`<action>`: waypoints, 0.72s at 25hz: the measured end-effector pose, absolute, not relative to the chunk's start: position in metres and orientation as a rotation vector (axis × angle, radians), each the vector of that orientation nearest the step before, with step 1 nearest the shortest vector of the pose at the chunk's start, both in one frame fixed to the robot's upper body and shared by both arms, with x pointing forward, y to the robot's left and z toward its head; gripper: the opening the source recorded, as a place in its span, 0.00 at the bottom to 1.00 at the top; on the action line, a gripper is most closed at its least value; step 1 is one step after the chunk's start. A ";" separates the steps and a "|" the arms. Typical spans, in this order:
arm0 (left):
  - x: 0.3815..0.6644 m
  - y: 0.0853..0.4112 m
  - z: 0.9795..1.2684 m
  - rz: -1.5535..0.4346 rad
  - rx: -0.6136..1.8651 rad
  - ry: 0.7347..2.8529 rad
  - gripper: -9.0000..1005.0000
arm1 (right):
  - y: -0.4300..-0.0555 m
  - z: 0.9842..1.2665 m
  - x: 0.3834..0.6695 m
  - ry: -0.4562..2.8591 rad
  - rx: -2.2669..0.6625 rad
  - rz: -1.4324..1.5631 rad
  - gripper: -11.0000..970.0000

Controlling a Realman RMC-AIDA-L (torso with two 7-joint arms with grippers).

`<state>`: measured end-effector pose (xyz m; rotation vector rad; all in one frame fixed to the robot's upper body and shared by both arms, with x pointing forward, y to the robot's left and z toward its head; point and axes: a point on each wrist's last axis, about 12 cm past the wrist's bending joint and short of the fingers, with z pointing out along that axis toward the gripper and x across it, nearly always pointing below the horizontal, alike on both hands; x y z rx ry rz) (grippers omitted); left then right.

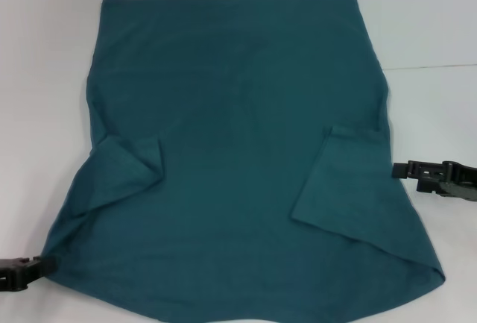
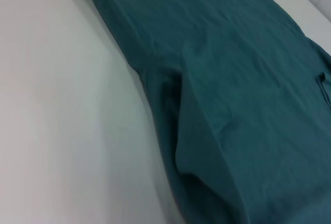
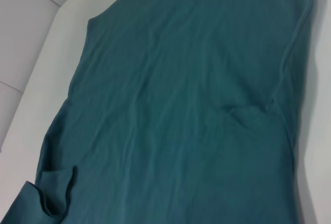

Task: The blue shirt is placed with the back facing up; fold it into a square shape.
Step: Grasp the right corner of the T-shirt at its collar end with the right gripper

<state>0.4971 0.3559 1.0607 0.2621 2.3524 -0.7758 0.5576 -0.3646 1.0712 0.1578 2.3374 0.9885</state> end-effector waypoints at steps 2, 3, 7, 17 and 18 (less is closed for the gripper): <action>0.498 0.355 1.061 -0.777 0.265 2.350 0.07 | -0.363 1.072 0.559 2.337 0.152 0.988 0.94; 0.498 0.355 1.062 -0.777 0.266 2.349 0.07 | -0.363 1.072 0.559 2.338 0.151 0.988 0.94; 0.499 0.355 1.062 -0.777 0.269 2.348 0.07 | -0.364 1.070 0.558 2.341 0.160 0.980 0.94; 0.499 0.354 1.062 -0.777 0.272 2.348 0.07 | -0.361 1.061 0.552 2.396 0.148 0.958 0.94; 0.500 0.354 1.062 -0.777 0.272 2.348 0.07 | -0.361 1.061 0.552 2.397 0.147 0.959 0.94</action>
